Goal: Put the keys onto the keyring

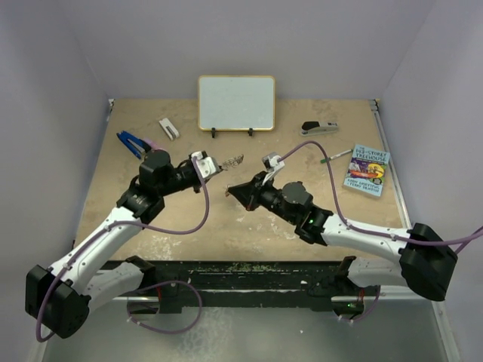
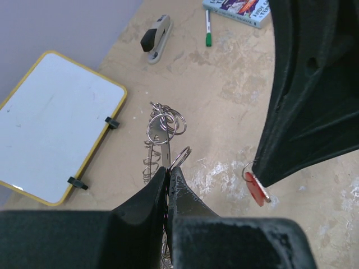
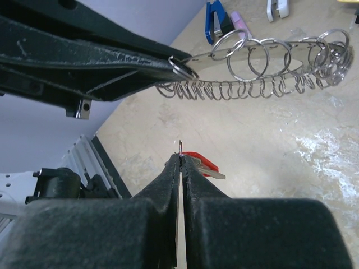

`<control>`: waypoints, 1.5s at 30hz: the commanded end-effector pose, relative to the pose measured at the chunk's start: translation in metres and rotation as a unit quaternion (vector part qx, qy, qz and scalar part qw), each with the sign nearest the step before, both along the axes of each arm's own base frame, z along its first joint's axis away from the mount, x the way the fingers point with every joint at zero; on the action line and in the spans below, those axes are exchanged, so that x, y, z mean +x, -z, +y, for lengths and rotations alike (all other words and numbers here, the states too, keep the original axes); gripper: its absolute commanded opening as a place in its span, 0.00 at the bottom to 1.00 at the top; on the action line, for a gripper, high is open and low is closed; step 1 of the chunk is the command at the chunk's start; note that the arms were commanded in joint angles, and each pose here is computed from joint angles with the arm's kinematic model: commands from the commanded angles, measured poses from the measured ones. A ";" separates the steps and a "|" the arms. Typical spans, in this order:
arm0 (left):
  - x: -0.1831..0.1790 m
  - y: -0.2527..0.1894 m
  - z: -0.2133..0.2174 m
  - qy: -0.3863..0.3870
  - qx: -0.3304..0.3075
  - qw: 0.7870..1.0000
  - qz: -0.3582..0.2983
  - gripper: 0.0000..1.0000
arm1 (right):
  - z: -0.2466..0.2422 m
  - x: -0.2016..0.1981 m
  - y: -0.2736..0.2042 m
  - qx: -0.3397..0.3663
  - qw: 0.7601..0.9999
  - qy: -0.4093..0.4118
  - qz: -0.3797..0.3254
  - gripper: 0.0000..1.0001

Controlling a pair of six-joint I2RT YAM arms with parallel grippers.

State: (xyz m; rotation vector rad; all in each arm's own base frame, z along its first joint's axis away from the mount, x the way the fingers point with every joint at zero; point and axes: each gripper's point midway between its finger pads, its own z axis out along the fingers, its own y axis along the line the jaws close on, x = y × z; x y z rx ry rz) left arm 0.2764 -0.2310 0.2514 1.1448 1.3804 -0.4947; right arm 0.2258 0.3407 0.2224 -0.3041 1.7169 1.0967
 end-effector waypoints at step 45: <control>-0.005 -0.023 -0.004 -0.001 -0.051 0.997 -0.064 0.03 | 0.013 0.032 -0.073 0.065 0.996 0.056 -0.037 0.00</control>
